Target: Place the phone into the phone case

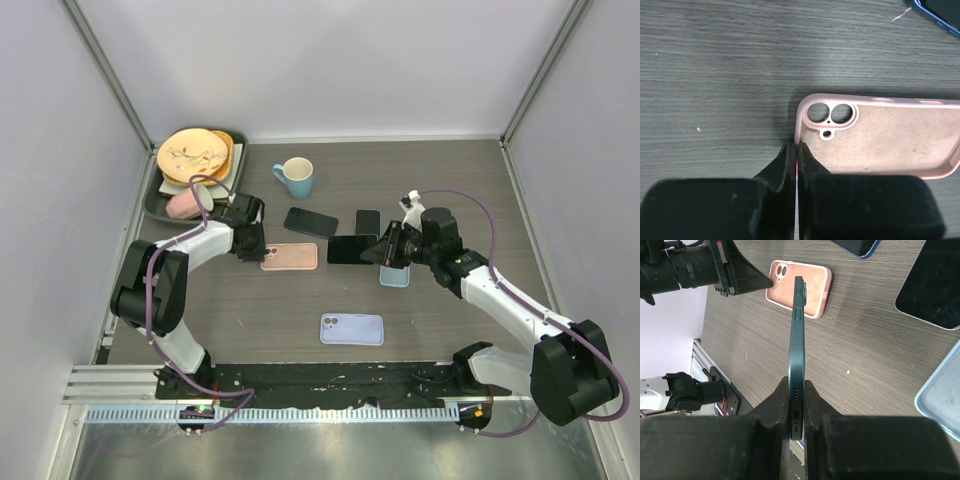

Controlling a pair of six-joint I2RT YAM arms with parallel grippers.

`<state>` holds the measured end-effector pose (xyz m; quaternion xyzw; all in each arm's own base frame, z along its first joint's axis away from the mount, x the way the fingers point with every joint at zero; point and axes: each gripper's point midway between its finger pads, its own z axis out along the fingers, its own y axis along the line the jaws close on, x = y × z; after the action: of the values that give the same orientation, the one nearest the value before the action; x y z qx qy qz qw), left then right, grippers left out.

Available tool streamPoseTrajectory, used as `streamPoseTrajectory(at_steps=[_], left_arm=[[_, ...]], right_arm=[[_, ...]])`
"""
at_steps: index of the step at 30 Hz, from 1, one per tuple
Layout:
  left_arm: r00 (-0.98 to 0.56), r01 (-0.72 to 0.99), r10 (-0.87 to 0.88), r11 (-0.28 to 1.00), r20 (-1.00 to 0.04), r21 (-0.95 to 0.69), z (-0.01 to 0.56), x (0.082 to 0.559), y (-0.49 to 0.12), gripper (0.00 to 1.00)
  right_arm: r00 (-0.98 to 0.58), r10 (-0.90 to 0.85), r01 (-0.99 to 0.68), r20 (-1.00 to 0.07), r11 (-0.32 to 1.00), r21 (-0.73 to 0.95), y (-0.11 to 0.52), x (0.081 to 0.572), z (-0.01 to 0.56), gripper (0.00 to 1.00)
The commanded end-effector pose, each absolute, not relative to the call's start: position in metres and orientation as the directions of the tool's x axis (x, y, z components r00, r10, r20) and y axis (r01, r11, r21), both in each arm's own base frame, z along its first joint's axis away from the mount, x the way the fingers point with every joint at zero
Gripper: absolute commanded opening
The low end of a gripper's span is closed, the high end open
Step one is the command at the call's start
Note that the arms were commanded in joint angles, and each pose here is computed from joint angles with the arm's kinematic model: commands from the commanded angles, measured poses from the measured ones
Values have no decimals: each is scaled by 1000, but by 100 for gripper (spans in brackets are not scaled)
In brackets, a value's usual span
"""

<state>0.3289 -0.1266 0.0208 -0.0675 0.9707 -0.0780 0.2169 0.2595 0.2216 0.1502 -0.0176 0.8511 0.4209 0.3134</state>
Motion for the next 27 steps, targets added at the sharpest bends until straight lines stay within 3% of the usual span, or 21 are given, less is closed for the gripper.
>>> streamPoseTrajectory(at_steps=[1, 12, 27], left_arm=[[-897, -55, -132, 980, -421, -190, 20, 334, -136, 0], [-880, -9, -123, 970, -459, -241, 54, 309, -173, 0], [-906, -51, -172, 951, -386, -304, 42, 248, -217, 0]], right_arm=[[-728, 237, -431, -643, 570, 700, 234, 271, 192, 1], [-712, 244, -464, -659, 541, 701, 236, 269, 204, 1], [-725, 241, -463, -646, 524, 715, 237, 263, 198, 1]])
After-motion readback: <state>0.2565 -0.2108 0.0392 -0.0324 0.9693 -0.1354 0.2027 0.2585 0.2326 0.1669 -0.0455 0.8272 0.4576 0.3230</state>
